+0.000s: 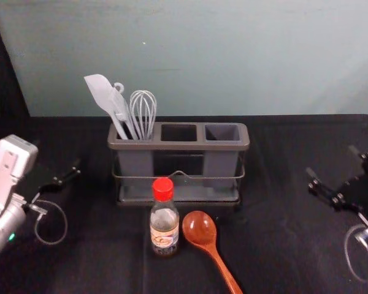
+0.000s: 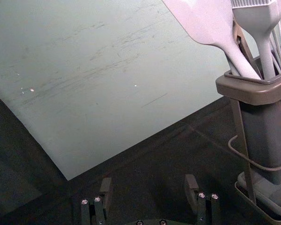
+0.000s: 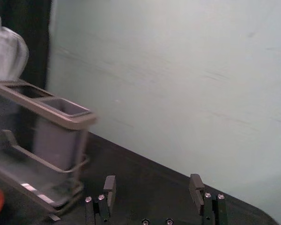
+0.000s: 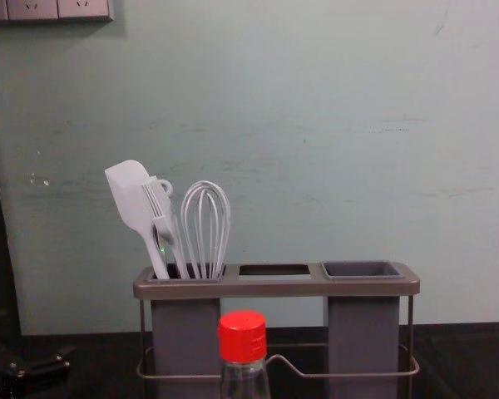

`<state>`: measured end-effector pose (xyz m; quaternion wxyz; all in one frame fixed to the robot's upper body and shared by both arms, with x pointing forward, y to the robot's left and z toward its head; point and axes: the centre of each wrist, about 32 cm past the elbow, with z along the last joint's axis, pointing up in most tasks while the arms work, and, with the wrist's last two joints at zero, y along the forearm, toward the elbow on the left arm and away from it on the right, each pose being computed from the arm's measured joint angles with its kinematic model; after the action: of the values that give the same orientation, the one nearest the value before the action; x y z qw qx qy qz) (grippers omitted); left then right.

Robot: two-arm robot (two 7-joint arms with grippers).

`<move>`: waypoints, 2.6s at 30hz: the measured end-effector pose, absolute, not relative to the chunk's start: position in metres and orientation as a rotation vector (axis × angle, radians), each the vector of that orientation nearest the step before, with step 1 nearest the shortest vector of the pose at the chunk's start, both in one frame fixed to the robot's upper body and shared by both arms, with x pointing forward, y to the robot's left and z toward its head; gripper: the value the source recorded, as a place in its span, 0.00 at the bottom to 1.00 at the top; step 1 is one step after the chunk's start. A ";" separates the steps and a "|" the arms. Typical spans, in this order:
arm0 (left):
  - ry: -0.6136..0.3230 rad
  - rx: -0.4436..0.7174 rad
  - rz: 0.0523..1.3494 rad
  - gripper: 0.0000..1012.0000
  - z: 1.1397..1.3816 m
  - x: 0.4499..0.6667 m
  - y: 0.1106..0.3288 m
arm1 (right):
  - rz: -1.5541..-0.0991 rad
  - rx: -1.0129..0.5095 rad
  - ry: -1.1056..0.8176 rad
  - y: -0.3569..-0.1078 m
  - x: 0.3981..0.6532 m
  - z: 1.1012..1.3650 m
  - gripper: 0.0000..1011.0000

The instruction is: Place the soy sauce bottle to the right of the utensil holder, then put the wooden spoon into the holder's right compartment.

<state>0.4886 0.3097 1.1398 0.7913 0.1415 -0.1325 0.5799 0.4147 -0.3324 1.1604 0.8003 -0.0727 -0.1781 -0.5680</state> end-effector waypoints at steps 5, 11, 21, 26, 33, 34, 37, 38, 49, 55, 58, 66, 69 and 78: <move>-0.285 0.304 1.248 1.00 1.140 0.489 0.310 | -1.066 -0.070 -0.356 -0.348 0.393 1.154 0.99; -0.285 0.304 1.248 1.00 1.140 0.489 0.310 | -0.891 0.003 -0.330 -0.357 0.376 1.148 0.99; -0.285 0.305 1.248 1.00 1.140 0.489 0.310 | -0.686 0.046 -0.273 -0.345 0.383 1.144 0.99; -0.285 0.304 1.248 1.00 1.140 0.489 0.310 | -0.607 0.046 -0.223 -0.324 0.398 1.150 0.99; -0.285 0.304 1.248 1.00 1.140 0.489 0.310 | -0.538 0.020 -0.169 -0.295 0.419 1.160 0.99; -0.285 0.304 1.248 1.00 1.140 0.489 0.310 | -0.533 0.018 -0.167 -0.293 0.421 1.161 0.99; -0.285 0.304 1.248 1.00 1.140 0.489 0.310 | -0.513 0.005 -0.154 -0.282 0.429 1.165 0.99; -0.285 0.304 1.248 1.00 1.140 0.489 0.310 | -0.504 -0.001 -0.143 -0.276 0.434 1.167 0.99; -0.285 0.304 1.248 1.00 1.140 0.489 0.310 | -0.449 -0.022 -0.052 -0.247 0.464 1.170 0.99; -0.285 0.304 1.248 1.00 1.140 0.489 0.310 | -0.438 -0.021 -0.038 -0.234 0.474 1.175 0.99; -0.285 0.304 1.248 1.00 1.140 0.489 0.310 | -0.433 -0.024 -0.037 -0.230 0.478 1.178 0.99; -0.285 0.305 1.248 1.00 1.140 0.489 0.310 | -0.427 -0.036 -0.028 -0.221 0.487 1.181 0.99; -0.285 0.304 1.248 1.00 1.140 0.489 0.310 | -0.427 -0.041 -0.025 -0.218 0.491 1.182 0.99; -0.285 0.304 1.248 1.00 1.140 0.489 0.310 | -0.429 -0.051 -0.022 -0.212 0.502 1.186 0.99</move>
<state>0.4886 0.3096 1.1398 0.7913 0.1414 -0.1325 0.5799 0.5021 -0.2116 1.1856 0.9767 -0.0255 -0.0111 -0.2127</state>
